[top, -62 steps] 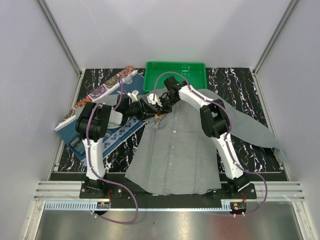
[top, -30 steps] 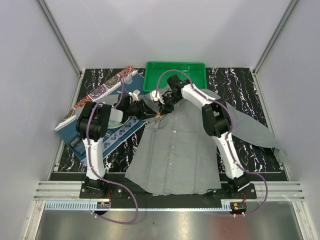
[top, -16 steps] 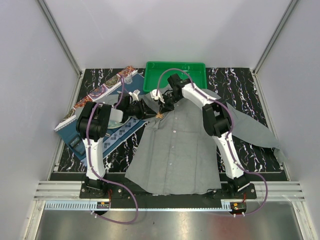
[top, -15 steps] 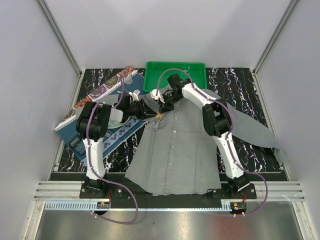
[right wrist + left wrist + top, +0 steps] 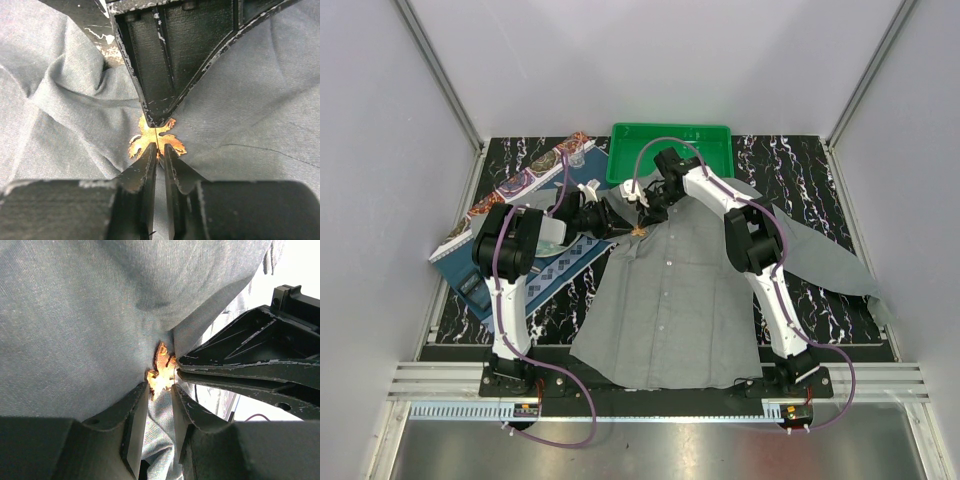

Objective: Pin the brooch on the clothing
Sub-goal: Pin the brooch onto the flattened clothing.

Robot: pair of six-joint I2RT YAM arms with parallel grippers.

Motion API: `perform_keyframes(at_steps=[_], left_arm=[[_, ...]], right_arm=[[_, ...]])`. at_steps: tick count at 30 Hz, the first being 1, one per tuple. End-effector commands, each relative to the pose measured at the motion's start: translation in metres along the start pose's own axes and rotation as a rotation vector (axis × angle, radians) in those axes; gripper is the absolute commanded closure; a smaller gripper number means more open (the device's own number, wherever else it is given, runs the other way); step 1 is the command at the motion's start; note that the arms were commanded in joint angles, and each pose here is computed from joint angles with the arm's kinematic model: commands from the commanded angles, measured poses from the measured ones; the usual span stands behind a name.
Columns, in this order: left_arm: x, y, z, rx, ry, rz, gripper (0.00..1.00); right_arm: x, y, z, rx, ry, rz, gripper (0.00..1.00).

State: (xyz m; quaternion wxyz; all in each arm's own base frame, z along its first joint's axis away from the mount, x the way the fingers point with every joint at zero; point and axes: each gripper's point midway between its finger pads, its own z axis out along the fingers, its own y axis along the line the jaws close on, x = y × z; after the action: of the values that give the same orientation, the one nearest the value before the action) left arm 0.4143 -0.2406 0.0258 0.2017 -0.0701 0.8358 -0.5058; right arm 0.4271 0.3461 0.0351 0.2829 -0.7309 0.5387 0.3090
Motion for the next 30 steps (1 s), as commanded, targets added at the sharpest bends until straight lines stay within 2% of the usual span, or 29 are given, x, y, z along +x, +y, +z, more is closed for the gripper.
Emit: perform_keyframes(at_steps=[1, 15, 30], left_arm=[[-0.003, 0.014, 0.004, -0.050, -0.011, 0.009, 0.68], [-0.003, 0.014, 0.005, -0.055, -0.007, 0.013, 0.68], [-0.002, 0.015, 0.005, -0.057, -0.005, 0.015, 0.68]], right_arm=[[-0.017, 0.004, -0.002, -0.020, -0.020, -0.053, 0.82], [-0.010, 0.000, 0.003, -0.014, 0.003, -0.045, 0.88], [-0.011, -0.001, 0.009, -0.009, 0.001, -0.049, 0.86]])
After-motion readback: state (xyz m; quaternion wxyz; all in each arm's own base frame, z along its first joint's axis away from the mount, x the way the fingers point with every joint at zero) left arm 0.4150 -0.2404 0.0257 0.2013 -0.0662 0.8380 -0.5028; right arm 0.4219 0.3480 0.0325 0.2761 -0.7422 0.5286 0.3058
